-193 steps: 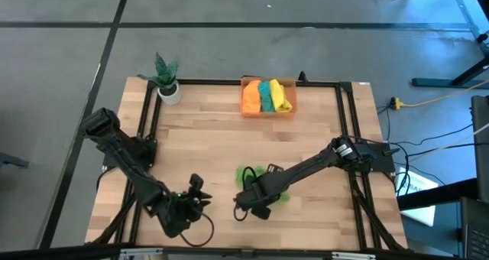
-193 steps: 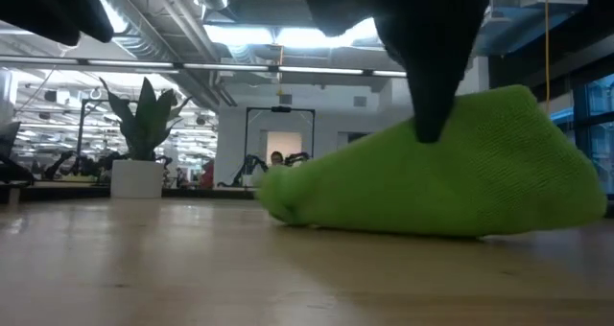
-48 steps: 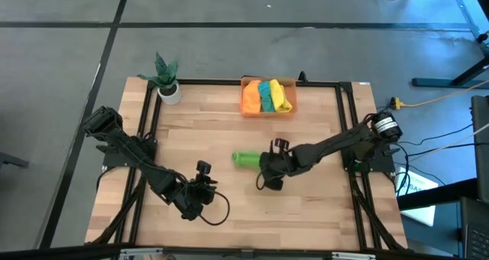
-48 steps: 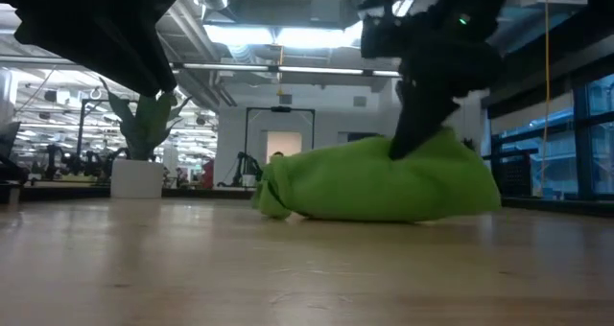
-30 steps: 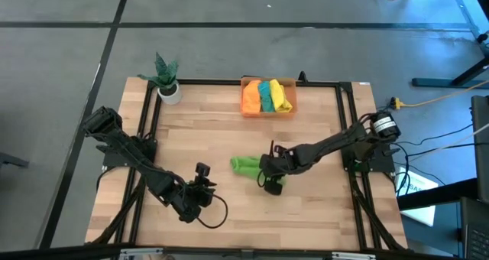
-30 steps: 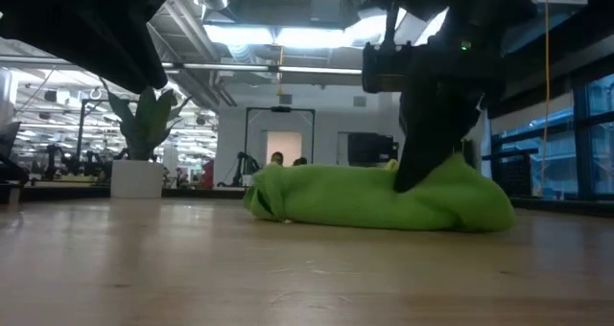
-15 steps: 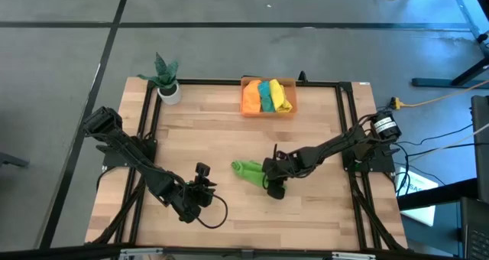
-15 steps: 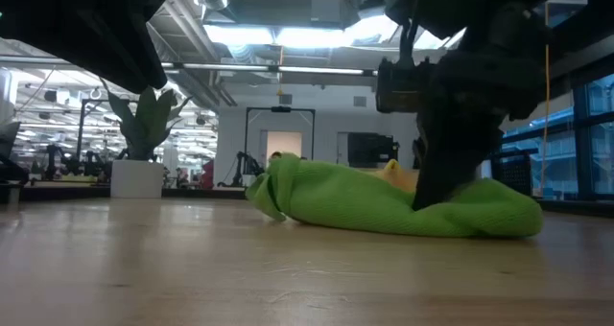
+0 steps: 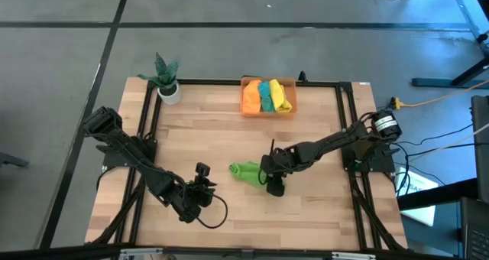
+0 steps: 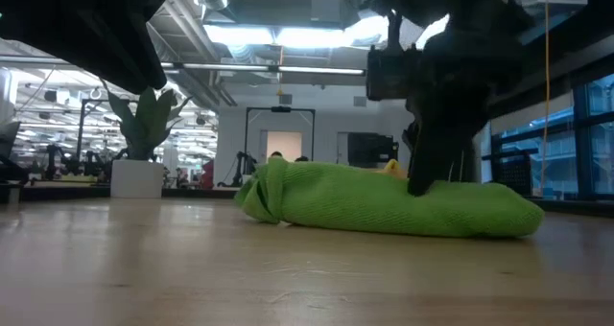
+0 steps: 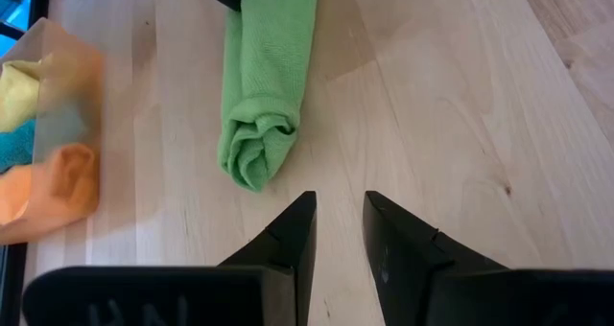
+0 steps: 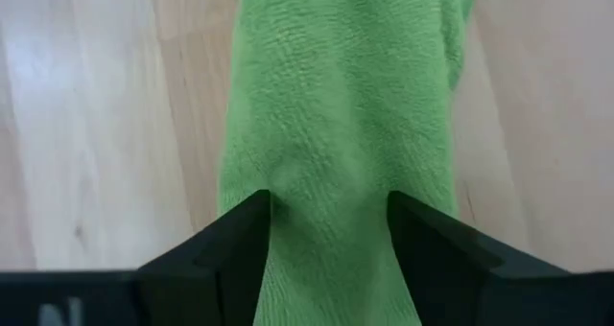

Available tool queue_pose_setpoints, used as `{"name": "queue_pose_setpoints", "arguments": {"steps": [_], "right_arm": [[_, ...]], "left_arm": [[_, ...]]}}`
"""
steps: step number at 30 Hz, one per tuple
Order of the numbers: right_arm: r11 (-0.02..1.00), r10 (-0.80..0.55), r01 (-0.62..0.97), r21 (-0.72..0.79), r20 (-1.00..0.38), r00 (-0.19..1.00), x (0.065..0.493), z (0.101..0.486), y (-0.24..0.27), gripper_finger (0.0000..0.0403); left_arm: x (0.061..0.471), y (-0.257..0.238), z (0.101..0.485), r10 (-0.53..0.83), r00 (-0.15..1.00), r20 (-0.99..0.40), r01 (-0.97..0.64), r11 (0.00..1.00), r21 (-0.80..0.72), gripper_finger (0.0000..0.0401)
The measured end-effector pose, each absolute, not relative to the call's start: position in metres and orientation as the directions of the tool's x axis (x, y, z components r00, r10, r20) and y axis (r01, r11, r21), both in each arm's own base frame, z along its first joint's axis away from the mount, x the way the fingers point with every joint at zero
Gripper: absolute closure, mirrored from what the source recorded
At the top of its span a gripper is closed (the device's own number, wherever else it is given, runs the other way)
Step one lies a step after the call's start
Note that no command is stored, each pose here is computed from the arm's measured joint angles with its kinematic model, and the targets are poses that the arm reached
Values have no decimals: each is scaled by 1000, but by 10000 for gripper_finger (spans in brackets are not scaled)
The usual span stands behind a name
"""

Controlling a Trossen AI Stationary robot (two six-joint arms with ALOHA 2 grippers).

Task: Roll microfiber towels into tight, uniform cylinder then place into a basket
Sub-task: Roll the green microfiber towel

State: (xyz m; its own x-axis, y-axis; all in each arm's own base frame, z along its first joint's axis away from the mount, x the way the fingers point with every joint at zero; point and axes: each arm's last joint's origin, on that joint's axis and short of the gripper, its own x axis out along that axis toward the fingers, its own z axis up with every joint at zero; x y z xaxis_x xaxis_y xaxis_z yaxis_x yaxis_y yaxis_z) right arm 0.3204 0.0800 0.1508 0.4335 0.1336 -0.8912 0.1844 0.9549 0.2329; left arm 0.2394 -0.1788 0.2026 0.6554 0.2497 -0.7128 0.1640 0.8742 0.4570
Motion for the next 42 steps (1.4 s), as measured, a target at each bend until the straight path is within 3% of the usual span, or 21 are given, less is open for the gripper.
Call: {"name": "queue_pose_setpoints", "arguments": {"steps": [10, 14, 29, 36, 42], "right_arm": [[969, 127, 145, 198, -909, 396, 334, 192, 83, 193], [982, 160, 19, 188, -884, 440, 337, 206, 102, 193], [974, 219, -159, 161, -851, 478, 345, 180, 142, 193], [985, 82, -170, 12, -907, 412, 348, 145, 143, 193], [985, 13, -163, -54, -923, 384, 344, 144, 141, 193]], "left_arm": [[239, -178, 202, 252, 652, -715, 165, 873, 458, 321], [239, -178, 202, 253, 651, -716, 165, 873, 459, 321], [238, -179, 202, 254, 648, -718, 167, 872, 459, 321], [238, -178, 202, 256, 646, -719, 167, 872, 460, 321], [238, -178, 202, 256, 646, -719, 165, 872, 460, 321]]}}
